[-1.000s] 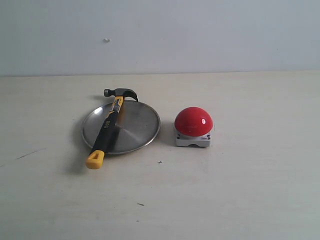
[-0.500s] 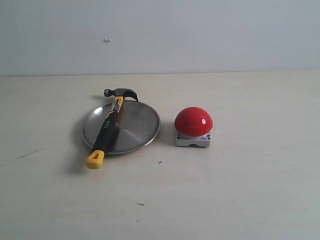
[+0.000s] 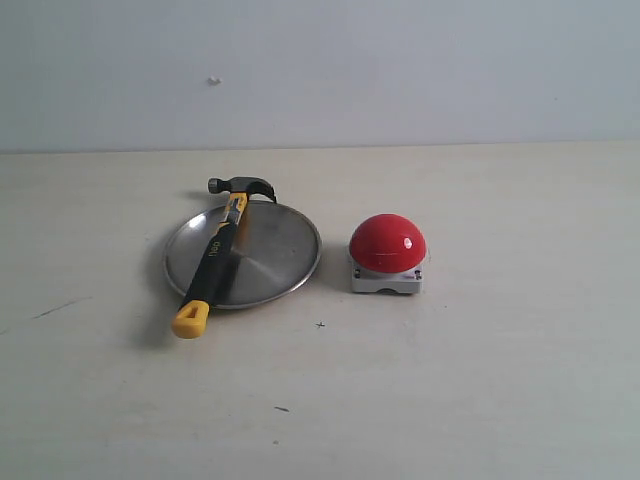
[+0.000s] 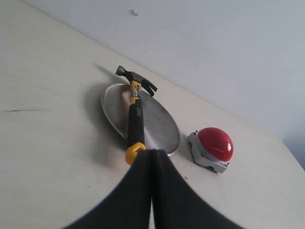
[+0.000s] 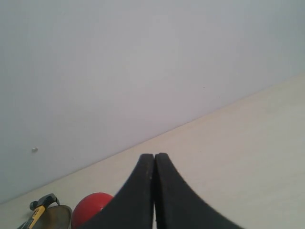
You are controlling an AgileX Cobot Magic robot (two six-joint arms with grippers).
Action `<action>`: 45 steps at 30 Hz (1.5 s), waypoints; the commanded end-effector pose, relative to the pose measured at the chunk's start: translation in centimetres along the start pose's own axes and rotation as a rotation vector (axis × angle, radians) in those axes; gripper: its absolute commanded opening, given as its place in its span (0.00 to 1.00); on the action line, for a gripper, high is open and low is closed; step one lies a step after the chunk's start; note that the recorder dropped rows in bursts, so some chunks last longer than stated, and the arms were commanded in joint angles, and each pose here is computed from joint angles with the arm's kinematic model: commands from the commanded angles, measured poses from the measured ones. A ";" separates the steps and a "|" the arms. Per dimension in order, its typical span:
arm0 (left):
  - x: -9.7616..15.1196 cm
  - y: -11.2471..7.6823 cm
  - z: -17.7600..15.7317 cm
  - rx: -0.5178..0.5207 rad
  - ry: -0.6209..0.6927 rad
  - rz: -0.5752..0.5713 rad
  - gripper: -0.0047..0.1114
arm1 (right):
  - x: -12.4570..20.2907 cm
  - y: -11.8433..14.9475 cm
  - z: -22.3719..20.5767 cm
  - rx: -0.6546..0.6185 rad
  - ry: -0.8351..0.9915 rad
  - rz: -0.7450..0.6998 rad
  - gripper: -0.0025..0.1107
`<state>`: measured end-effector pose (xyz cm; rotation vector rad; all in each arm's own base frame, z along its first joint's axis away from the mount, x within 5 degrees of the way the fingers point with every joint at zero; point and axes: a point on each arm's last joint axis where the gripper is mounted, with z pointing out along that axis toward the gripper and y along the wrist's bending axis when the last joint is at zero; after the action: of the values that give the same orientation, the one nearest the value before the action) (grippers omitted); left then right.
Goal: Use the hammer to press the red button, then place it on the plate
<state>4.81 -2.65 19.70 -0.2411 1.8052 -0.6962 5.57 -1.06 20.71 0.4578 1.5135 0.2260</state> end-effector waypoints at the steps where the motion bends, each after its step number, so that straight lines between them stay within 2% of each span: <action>1: 0.0 0.0 0.0 0.001 -0.003 0.003 0.06 | 0.0 0.1 0.0 -0.010 -0.014 -0.019 0.02; 8: 0.0 0.0 0.0 0.001 -0.003 0.003 0.06 | -0.2 0.3 0.0 -0.037 -0.032 -0.041 0.02; 11: 0.0 0.0 0.0 0.001 -0.003 0.003 0.06 | -0.2 0.4 0.0 -0.043 -0.032 -0.089 0.02; 14: 0.0 0.0 0.0 0.001 -0.003 0.003 0.06 | -0.1 0.5 -0.1 -0.057 -0.025 -0.216 0.02; 21: 0.0 0.0 0.0 0.001 -0.003 0.003 0.06 | 0.6 0.4 0.0 -0.056 0.031 -0.314 0.02; 42: 0.0 0.0 0.0 0.001 -0.003 0.003 0.06 | 0.6 0.4 0.0 -0.056 0.032 -0.295 0.02; 43: 0.0 0.0 0.0 -0.002 -0.003 0.015 0.06 | 0.6 0.4 0.0 -0.056 0.032 -0.295 0.02; 44: 0.0 0.2 0.0 -0.022 -0.007 0.107 0.06 | 0.6 0.4 0.0 -0.056 0.032 -0.295 0.02; 45: -0.1 0.3 0.0 -0.033 -0.013 0.143 0.06 | 0.6 0.4 0.0 -0.056 0.032 -0.295 0.02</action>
<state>4.83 -2.57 19.64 -0.2017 1.8097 -0.6508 5.65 -0.45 20.46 0.1837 1.5826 0.0516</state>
